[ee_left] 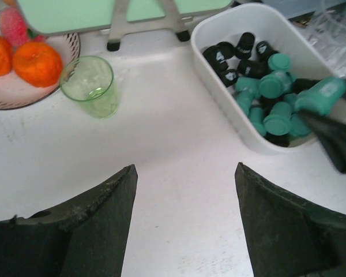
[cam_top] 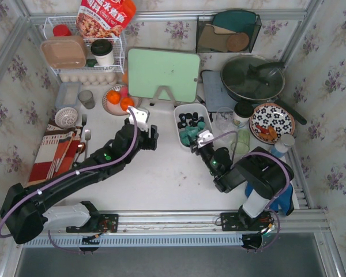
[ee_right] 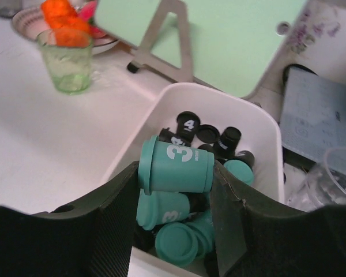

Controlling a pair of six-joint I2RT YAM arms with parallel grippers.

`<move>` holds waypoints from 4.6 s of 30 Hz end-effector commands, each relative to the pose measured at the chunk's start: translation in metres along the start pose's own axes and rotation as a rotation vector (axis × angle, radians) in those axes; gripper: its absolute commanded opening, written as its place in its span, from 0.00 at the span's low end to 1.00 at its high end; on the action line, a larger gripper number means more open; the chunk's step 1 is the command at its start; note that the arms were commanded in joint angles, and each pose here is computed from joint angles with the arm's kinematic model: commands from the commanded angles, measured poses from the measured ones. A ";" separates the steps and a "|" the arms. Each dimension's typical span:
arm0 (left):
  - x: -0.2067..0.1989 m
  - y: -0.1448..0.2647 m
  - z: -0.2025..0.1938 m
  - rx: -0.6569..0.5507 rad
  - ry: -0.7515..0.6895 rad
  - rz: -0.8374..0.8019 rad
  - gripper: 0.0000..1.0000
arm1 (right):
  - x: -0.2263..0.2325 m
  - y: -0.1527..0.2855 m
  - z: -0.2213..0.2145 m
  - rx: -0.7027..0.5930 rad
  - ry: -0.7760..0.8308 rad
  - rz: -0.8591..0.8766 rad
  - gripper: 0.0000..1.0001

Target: Mix the coffee capsules in the storage basket

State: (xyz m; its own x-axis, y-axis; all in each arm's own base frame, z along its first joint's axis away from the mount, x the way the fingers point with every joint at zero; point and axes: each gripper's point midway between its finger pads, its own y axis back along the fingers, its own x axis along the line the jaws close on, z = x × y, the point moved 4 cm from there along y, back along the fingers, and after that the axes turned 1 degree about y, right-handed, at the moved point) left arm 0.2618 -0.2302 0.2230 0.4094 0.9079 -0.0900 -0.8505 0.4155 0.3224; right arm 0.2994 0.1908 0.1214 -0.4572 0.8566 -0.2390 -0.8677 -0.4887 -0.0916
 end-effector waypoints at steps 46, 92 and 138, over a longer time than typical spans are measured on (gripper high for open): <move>0.130 0.040 -0.033 -0.025 -0.223 0.592 0.75 | -0.170 0.073 -0.035 0.112 -0.210 -0.671 1.00; 0.255 -0.029 -0.127 0.058 0.033 0.380 0.99 | -0.168 0.064 -0.045 0.141 -0.209 -0.622 1.00; 0.255 -0.029 -0.127 0.058 0.033 0.380 0.99 | -0.169 0.063 -0.046 0.143 -0.211 -0.621 1.00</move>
State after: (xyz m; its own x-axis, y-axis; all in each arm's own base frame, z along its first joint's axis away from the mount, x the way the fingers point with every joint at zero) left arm 0.3448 -0.0031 0.0650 0.0480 0.9988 0.0141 -0.9084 0.0377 0.4164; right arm 0.3282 0.0077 0.1061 0.1157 0.9933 -0.0014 -0.9933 0.1157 0.0072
